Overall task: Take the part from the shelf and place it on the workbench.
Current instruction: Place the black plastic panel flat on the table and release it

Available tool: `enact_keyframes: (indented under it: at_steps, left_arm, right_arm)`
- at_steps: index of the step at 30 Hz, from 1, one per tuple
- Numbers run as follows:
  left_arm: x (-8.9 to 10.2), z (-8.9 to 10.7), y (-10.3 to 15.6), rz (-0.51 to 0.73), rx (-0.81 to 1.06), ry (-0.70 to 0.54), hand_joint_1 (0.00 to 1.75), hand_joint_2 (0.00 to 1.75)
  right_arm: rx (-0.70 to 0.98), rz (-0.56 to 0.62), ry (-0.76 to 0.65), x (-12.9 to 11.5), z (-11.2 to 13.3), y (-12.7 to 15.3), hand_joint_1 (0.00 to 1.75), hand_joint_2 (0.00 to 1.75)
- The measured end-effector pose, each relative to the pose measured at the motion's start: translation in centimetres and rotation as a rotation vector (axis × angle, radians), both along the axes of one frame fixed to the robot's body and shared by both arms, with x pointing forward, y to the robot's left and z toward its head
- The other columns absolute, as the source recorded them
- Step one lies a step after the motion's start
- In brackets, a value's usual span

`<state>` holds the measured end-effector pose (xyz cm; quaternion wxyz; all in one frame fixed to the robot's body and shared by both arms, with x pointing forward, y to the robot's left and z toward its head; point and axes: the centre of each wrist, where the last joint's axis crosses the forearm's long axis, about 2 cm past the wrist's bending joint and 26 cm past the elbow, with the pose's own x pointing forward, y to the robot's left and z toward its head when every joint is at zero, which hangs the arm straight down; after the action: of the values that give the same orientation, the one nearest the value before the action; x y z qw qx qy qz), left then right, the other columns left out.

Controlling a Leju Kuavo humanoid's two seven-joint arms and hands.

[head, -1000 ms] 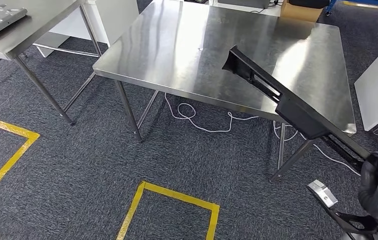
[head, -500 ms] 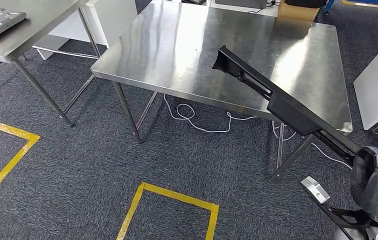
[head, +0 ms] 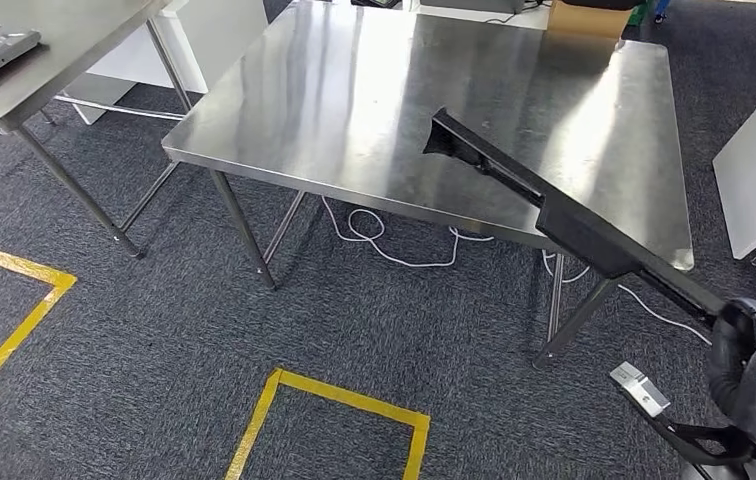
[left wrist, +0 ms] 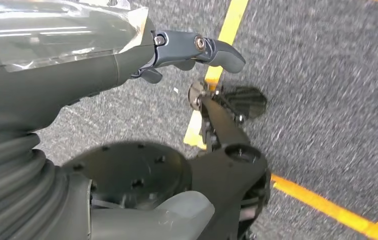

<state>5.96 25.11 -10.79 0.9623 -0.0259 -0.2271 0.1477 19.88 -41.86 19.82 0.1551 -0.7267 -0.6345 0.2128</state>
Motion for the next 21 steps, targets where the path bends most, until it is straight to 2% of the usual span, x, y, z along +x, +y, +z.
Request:
enact_keyframes:
  at_steps: [13,21]
  left_arm:
    - [-0.1,0.0,0.0,0.006,0.01,0.018,0.0,1.75]
    - [-0.1,0.0,-0.2,0.005,0.007,0.032,0.0,1.75]
  right_arm:
    - [-0.003,0.023,-0.006,0.6,0.3,-0.6,1.75,1.75]
    - [-0.029,0.043,-0.004,0.4,0.7,-1.9,1.75,1.75]
